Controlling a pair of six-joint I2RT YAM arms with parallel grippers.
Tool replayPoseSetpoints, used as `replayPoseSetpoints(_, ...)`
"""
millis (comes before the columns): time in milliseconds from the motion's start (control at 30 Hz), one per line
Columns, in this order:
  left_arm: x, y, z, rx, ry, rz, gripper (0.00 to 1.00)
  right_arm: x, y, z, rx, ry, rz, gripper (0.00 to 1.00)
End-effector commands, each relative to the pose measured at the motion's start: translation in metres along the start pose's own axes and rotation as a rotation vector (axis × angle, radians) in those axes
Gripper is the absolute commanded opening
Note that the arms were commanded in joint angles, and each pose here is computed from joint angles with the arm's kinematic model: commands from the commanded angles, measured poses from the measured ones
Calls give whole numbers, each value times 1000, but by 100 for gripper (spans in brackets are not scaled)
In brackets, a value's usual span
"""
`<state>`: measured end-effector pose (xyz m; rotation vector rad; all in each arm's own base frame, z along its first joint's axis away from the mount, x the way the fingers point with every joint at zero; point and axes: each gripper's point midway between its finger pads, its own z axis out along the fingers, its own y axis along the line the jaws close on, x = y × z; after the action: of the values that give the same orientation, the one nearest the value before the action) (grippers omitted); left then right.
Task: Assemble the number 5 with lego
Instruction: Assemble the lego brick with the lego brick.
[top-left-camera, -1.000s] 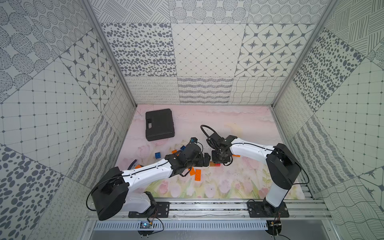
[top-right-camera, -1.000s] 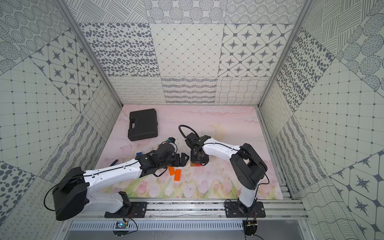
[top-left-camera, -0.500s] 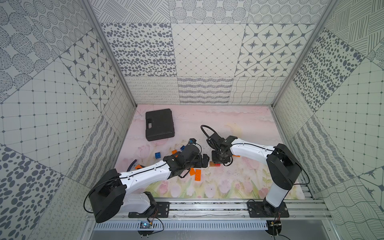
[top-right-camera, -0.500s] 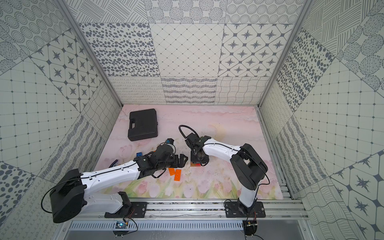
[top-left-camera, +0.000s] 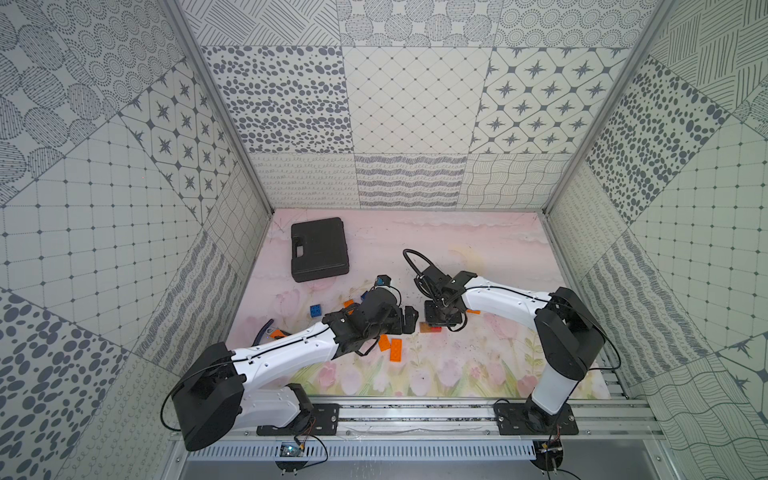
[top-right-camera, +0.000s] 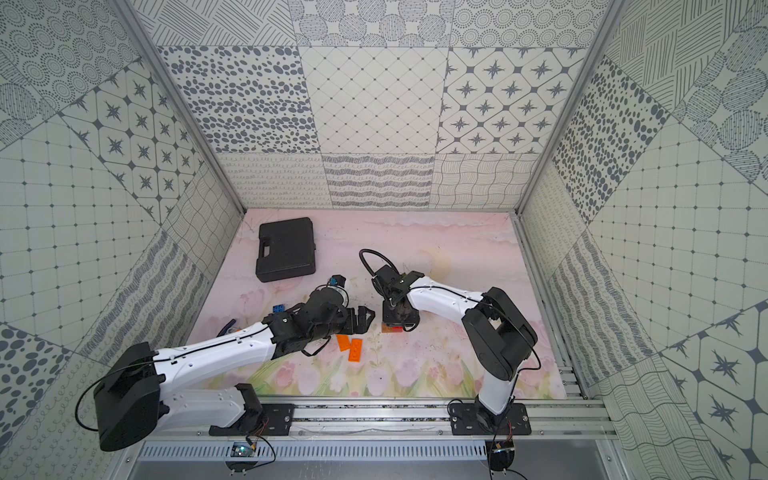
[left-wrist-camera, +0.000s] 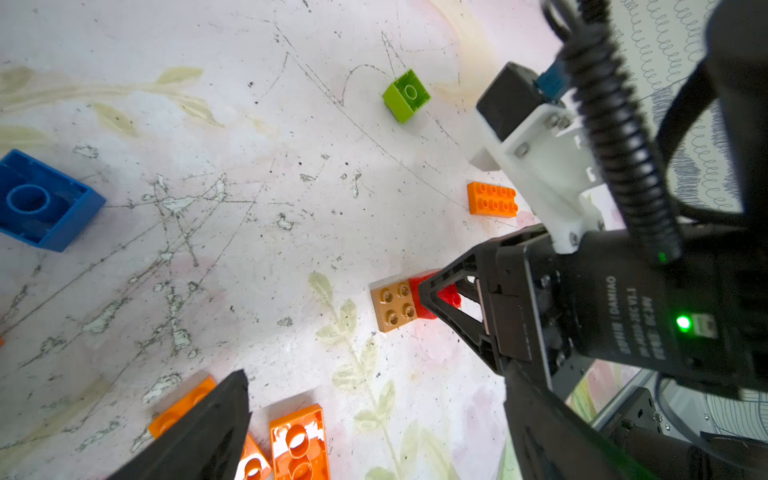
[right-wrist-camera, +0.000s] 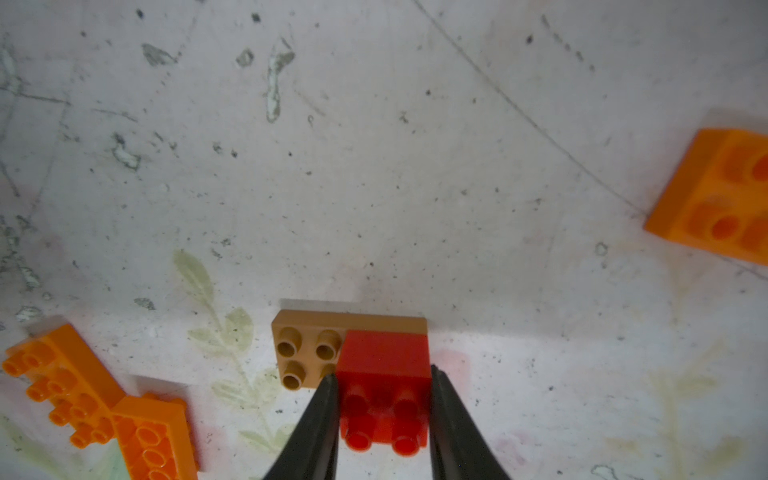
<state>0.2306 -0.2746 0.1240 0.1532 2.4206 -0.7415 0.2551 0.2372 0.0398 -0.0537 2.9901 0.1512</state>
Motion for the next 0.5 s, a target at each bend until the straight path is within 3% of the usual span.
replayPoseSetpoints(0,-7,-5,-2,17,-36,13,99,21,-28,33,103,82,0,32)
replayPoseSetpoints(200,-6,-3,-2,11,-36,9,99,31,-29,48,111,120,3,32)
replayPoseSetpoints(467,-6,-5,0,19,-31,18,99,21,-22,32,92,88,-12,38)
